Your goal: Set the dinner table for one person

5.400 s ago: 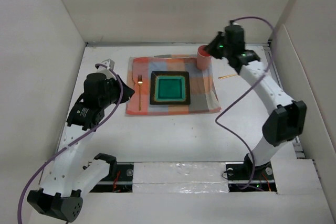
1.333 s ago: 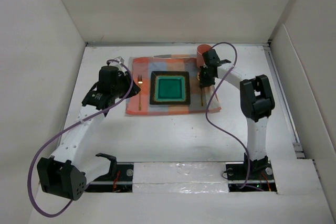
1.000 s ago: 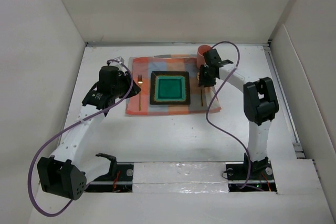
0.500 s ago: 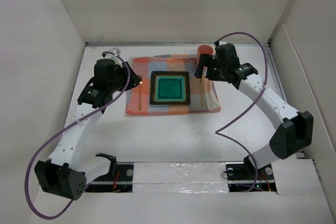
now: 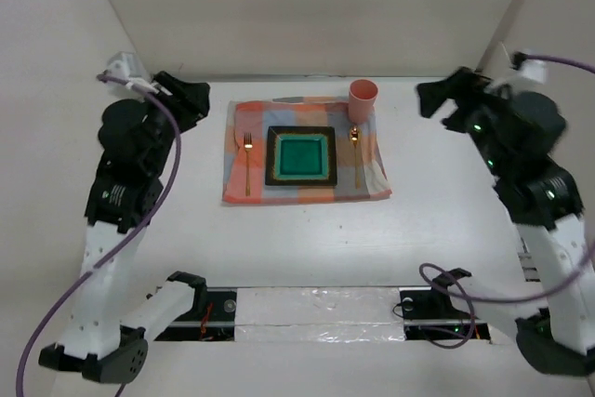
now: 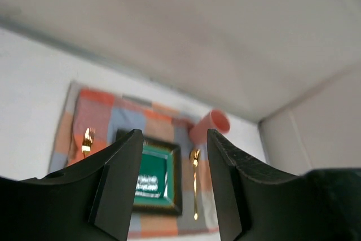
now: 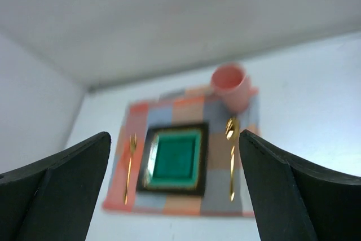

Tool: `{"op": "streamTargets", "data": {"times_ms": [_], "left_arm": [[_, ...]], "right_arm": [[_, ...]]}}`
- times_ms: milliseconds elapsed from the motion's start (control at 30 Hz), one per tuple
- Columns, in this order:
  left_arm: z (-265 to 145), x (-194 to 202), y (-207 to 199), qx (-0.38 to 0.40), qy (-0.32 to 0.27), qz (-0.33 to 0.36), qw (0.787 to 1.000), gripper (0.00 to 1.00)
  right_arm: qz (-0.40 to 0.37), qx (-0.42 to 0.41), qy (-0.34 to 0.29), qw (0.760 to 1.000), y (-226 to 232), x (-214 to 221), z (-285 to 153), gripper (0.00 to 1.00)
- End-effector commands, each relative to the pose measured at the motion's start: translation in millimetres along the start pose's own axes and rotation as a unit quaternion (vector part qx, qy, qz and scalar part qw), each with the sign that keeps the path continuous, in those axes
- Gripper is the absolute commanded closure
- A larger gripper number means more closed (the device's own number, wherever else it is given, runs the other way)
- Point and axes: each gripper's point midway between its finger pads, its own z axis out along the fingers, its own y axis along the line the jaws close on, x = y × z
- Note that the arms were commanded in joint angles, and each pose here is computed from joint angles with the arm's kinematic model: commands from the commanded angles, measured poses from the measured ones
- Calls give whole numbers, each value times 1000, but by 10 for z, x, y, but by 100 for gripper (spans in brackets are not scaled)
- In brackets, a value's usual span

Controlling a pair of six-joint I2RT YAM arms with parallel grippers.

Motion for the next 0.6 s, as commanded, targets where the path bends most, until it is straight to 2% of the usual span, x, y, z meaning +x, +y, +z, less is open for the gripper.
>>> {"op": "streamTargets", "data": {"times_ms": [0, 100, 233, 367, 567], "left_arm": [[-329, -456, 54, -26, -91, -17, 995, 53], [-404, -172, 276, -45, -71, -24, 996, 51], [-398, 286, 603, -86, -21, -27, 996, 52], [-394, 293, 633, -90, -21, -15, 996, 52], [-356, 383, 651, -93, -5, -22, 995, 51]], "right_arm": [[47, 81, -161, 982, -369, -689, -543, 0], [68, 118, -180, 974, -606, -584, -691, 0], [79, 142, -141, 977, -803, -169, -602, 0], [66, 165, -114, 978, -938, 101, -466, 0], [58, 157, -107, 980, -902, 123, -419, 0]]}}
